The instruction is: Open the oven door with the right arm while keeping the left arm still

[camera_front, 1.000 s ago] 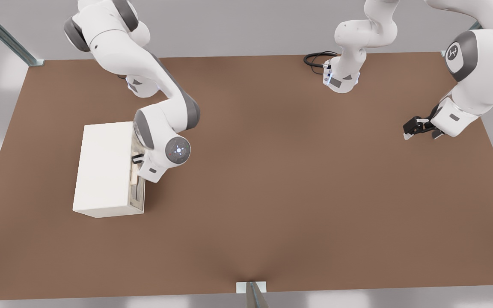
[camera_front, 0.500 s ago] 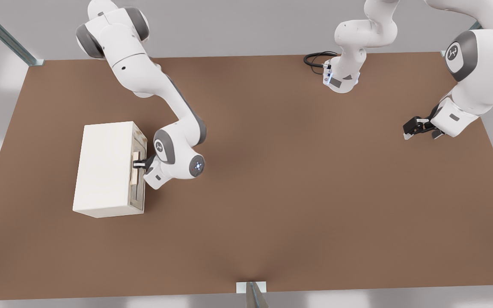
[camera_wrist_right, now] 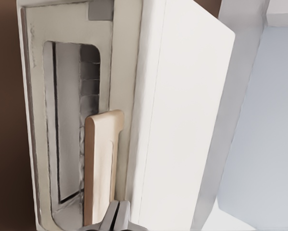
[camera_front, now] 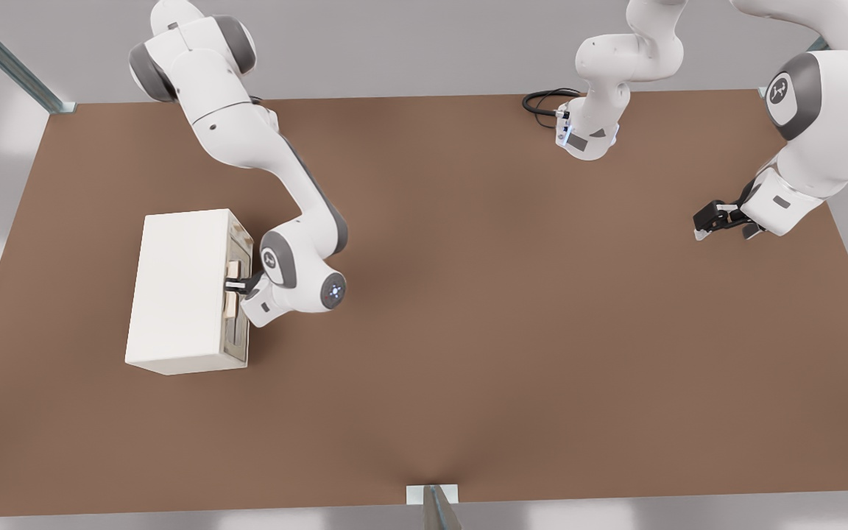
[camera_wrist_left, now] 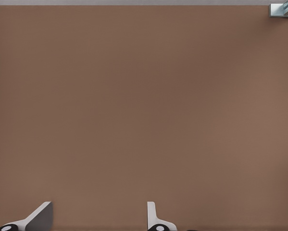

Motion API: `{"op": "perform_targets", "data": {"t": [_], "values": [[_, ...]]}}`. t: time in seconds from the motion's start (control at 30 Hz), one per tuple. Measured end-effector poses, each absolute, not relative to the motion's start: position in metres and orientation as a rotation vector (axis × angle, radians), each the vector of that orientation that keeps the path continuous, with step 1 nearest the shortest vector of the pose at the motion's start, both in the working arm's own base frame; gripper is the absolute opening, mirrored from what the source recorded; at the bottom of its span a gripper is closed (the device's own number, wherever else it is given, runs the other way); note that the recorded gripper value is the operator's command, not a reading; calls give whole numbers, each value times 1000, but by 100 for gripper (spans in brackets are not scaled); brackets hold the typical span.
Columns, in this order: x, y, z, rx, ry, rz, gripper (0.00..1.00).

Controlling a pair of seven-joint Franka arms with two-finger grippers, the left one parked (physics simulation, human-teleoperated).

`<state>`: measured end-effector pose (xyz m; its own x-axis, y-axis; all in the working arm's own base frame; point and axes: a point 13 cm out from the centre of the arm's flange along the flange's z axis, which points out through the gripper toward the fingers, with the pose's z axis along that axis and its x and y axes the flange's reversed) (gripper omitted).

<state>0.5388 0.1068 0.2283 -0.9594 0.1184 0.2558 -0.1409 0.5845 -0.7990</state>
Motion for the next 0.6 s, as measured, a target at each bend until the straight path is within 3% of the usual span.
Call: {"op": "perform_targets", "data": {"t": [0.6], "values": [[537, 101, 213, -51, -2542, 1351, 0]]}}
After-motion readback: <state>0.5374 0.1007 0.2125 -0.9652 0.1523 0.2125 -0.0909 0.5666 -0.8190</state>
